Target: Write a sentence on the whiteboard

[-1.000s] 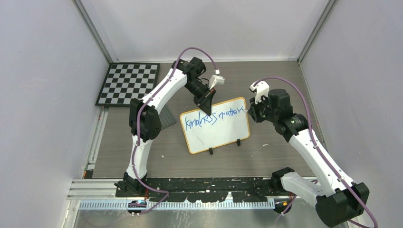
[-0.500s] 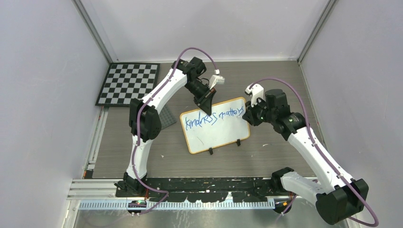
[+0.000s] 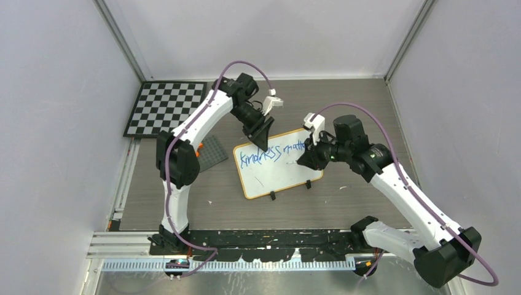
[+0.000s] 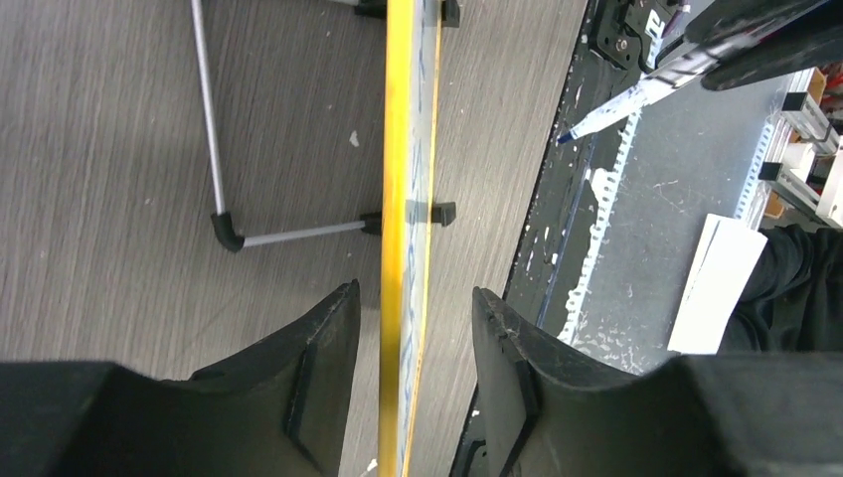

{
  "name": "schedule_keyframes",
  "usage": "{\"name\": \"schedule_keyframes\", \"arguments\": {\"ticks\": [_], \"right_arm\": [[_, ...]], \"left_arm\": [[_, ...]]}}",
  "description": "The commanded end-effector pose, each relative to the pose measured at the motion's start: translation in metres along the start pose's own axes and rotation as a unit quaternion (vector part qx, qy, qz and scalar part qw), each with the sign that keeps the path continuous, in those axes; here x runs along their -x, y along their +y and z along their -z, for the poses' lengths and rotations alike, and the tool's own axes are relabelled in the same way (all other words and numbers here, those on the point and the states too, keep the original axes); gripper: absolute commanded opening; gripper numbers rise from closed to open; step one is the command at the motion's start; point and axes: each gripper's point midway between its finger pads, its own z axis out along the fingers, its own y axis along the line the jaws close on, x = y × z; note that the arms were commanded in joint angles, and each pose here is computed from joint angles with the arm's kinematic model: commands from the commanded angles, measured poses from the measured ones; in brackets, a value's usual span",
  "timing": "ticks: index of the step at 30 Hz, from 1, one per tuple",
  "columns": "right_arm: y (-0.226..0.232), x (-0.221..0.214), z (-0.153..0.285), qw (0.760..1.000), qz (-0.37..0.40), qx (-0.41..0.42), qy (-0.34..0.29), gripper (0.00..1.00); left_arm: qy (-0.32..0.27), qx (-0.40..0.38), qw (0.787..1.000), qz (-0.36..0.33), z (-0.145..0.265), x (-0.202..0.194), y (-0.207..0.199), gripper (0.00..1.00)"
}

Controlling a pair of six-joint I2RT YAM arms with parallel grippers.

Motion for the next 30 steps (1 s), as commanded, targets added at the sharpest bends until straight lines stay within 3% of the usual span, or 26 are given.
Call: {"name": "schedule_keyframes", "arguments": {"ticks": [1,15,24,30], "right_arm": [[0.019,0.01,-0.01,0.999,0.027,0.034,-0.004,0.0],[0.063,0.007,-0.062,0.99,0.132,0.052,-0.019,0.0],[0.068,-0.028,-0.079,0.973,0.229,0.019,0.016,0.0],[0.064,-0.028,-0.083,0.962,0.273,-0.01,-0.003,0.0]], "left_arm": [[-0.031,0.017,0.999,0.01,0.031,-0.005,0.002,0.48],[-0.053,-0.001,0.997,0.06,0.035,-0.043,0.007,0.47],[-0.053,-0.012,0.996,0.07,0.031,-0.044,0.01,0.25],[-0.052,-0.015,0.996,0.075,0.029,-0.044,0.013,0.12]]}}
